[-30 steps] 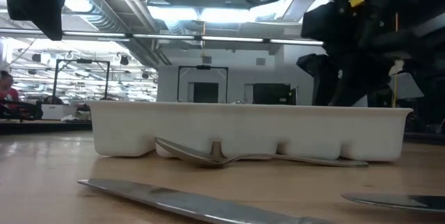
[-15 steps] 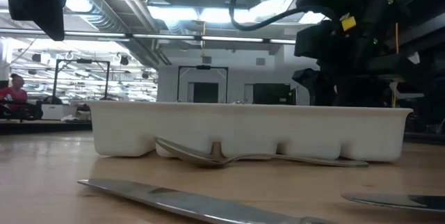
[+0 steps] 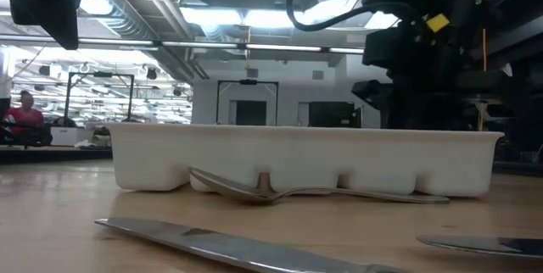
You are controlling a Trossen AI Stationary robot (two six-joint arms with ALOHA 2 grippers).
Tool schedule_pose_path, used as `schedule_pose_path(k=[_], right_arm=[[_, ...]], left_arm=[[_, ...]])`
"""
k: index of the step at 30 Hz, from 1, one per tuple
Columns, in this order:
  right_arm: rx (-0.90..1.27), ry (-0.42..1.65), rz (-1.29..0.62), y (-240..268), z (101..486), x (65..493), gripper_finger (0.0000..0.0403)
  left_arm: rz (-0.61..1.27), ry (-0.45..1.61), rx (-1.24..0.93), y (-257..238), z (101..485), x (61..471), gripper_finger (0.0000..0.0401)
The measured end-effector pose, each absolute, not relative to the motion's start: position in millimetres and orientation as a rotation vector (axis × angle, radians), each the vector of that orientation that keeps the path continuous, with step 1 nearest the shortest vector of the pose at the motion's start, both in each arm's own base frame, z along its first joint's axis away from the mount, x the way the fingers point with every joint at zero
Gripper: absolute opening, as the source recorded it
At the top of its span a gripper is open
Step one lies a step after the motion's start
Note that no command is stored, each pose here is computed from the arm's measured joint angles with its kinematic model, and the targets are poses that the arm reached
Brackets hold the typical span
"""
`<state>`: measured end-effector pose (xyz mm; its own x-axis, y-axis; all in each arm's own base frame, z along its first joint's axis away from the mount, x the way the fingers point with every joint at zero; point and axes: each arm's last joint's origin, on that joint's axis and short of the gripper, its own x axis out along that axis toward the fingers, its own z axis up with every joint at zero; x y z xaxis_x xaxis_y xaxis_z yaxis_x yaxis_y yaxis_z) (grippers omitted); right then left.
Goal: Sort silverware
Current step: Put the silver spoon into the white cutlery tray
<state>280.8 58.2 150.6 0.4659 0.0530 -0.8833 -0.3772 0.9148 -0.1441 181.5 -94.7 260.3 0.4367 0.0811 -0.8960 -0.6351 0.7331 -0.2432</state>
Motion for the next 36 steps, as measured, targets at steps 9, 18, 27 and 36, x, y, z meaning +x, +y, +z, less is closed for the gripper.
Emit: schedule_pose_path(k=[9, 18, 27, 36], right_arm=[[-0.415, 1.055, 0.313, 58, 153, 282, 0.0079], [-0.757, 1.050, 0.393, 58, 178, 294, 0.0073], [-1.210, 1.026, 0.547, 55, 183, 296, 0.0090], [-1.434, 0.979, 0.641, 50, 185, 299, 0.0079]], left_arm=[[0.482, 1.032, -0.619, -95, 260, 182, 0.0003], [0.482, 1.032, -0.619, -95, 260, 182, 0.0003], [0.484, 1.032, -0.622, -95, 260, 182, 0.0003], [0.484, 1.031, -0.622, -95, 260, 182, 0.0003]])
